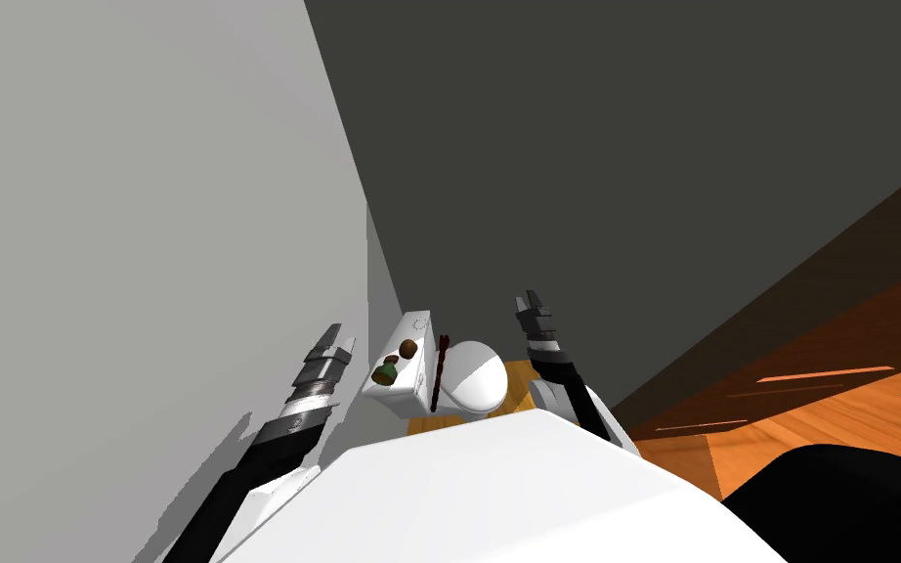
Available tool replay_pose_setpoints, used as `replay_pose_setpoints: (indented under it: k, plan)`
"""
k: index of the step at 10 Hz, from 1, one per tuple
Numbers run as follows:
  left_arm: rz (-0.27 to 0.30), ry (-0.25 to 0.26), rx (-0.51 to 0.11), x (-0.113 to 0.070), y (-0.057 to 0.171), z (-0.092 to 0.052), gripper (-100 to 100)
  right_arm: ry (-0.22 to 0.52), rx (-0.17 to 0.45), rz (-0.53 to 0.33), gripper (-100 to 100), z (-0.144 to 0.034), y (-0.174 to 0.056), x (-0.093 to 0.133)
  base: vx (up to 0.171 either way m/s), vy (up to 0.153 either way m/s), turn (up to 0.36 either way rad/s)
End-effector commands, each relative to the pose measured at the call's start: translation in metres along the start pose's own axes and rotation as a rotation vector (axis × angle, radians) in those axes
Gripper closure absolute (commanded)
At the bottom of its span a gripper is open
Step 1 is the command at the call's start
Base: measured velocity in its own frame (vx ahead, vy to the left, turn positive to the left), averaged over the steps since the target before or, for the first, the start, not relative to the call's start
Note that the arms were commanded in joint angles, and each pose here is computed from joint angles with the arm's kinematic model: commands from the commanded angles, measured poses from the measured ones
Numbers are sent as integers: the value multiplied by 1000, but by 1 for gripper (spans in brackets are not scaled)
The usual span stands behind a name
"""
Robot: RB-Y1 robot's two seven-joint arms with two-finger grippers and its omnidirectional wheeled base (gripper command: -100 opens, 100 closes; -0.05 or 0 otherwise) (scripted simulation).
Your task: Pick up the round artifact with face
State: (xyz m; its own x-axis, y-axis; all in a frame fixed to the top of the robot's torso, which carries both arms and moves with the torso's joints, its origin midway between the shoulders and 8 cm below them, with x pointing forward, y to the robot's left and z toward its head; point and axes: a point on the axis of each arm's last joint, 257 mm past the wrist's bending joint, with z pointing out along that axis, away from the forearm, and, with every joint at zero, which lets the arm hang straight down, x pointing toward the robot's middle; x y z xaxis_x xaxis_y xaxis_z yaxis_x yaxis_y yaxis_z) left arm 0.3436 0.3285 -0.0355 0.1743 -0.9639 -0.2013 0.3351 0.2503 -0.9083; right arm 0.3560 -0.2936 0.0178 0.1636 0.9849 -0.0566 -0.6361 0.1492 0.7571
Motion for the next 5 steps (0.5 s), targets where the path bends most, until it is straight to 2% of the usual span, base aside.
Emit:
replay_pose_setpoints:
  k: [1,5]
  plan:
    - [10,4,-40,-2,9,-1,-100,0,0,0,0,0,0,0,-5,-6,-5]
    - [44,13,-159,-12,36,-9,-100,0,0,0,0,0,0,0,-3,-25,20]
